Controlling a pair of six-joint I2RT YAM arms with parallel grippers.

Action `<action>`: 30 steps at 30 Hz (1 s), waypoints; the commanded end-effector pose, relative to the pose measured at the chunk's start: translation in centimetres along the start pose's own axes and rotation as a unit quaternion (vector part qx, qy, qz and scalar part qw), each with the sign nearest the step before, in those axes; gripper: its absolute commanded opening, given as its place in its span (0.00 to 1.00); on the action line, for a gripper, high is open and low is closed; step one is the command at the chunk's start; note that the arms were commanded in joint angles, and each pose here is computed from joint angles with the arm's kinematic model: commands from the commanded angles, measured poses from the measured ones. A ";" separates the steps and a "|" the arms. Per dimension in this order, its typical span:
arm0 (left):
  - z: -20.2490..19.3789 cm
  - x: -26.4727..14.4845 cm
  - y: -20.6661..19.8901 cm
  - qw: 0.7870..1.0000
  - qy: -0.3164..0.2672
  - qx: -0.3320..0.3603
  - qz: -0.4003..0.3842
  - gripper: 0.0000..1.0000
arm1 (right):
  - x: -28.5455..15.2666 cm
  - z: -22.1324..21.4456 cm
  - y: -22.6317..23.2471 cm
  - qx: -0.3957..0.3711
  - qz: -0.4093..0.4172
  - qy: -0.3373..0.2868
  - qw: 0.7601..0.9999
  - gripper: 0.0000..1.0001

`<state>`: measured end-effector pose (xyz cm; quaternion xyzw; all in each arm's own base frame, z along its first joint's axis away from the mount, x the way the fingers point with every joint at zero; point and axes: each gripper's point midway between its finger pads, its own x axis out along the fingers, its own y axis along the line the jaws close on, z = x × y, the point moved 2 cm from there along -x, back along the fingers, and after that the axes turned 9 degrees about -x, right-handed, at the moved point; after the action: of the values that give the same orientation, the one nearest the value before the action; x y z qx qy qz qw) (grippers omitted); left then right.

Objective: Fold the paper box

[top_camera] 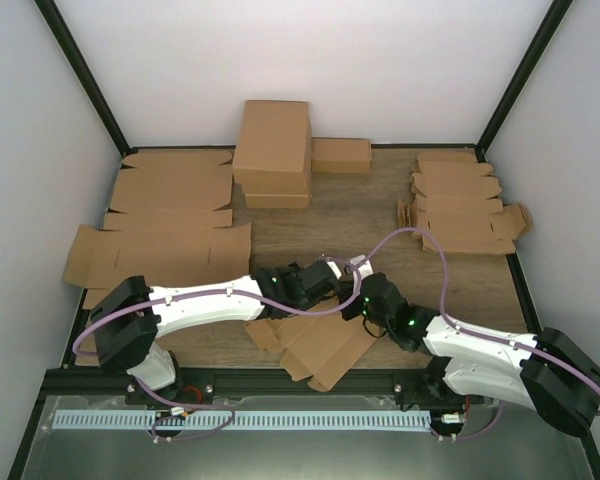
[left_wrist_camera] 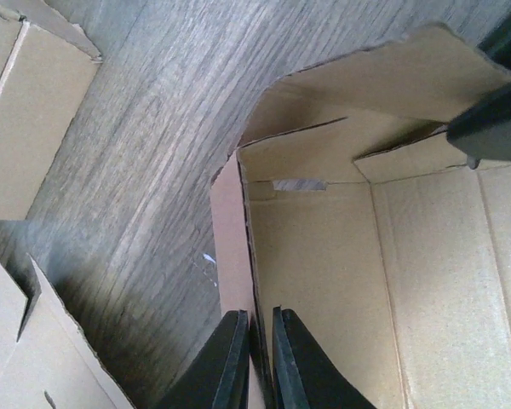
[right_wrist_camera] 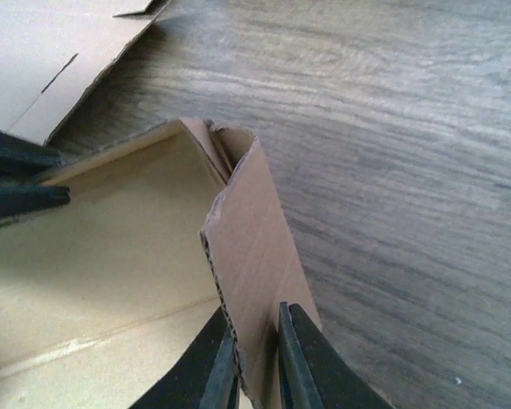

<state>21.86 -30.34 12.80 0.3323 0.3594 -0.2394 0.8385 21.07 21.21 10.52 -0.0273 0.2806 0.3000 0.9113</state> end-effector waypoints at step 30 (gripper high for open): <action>5.0 -6.3 7.9 0.899 -0.066 -0.339 -0.269 0.63 | -0.7 -2.2 -0.2 0.023 0.025 -0.026 0.999 0.09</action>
<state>22.64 -31.34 22.39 -0.0372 0.4339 -0.4011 0.8059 19.36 20.09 8.49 -0.0035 0.2761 0.3173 0.9072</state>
